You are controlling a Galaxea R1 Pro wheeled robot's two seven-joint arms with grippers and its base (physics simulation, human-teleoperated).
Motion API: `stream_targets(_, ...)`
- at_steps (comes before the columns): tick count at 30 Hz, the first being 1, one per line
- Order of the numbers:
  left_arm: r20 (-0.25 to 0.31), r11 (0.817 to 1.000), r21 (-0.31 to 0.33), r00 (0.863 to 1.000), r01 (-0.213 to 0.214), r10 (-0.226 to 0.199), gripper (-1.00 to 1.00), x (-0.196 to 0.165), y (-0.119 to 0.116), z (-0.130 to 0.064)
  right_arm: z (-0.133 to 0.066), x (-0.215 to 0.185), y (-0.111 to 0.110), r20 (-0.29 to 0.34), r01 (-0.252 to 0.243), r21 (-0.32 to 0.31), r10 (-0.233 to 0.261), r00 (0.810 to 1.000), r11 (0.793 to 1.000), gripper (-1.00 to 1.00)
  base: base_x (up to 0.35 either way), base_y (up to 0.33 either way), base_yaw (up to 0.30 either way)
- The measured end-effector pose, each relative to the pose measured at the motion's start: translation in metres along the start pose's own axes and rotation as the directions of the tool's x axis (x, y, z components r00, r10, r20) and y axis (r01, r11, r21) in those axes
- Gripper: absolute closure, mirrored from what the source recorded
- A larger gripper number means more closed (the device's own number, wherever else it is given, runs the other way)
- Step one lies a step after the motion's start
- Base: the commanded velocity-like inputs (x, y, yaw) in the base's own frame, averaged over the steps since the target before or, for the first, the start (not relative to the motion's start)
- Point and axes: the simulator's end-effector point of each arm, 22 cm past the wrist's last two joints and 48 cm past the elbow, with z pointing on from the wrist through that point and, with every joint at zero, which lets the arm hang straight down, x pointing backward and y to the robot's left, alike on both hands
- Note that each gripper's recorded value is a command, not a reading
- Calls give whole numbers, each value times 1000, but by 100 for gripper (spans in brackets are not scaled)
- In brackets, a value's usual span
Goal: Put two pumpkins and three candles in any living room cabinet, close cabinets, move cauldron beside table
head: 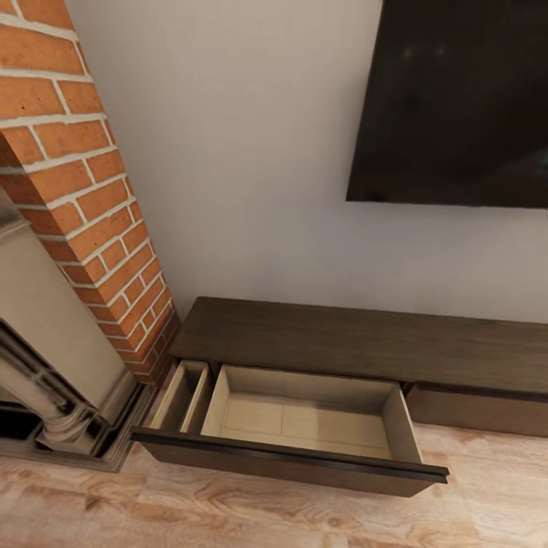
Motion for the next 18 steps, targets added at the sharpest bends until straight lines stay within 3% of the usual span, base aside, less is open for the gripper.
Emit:
stream_targets(6, 7, 1000, 5, 1000, 1, -1, 100, -3, -2, -2, -2, -4, -1, 9, 0, 4, 0, 1000, 1000, 100, 36, 0, 0)
stream_targets(14, 19, 1000, 10, 1000, 0, 0, 100, -8, -3, -4, -4, -8, -3, 21, -2, 8, 2, 1000, 1000, 100, 284, 69, -24)
stream_targets(18, 18, 1000, 16, 1000, -2, 2, 100, -6, -7, -4, -4, -7, -4, 16, 4, 9, -4, 1000, 1000, 100, 65, 35, -8)
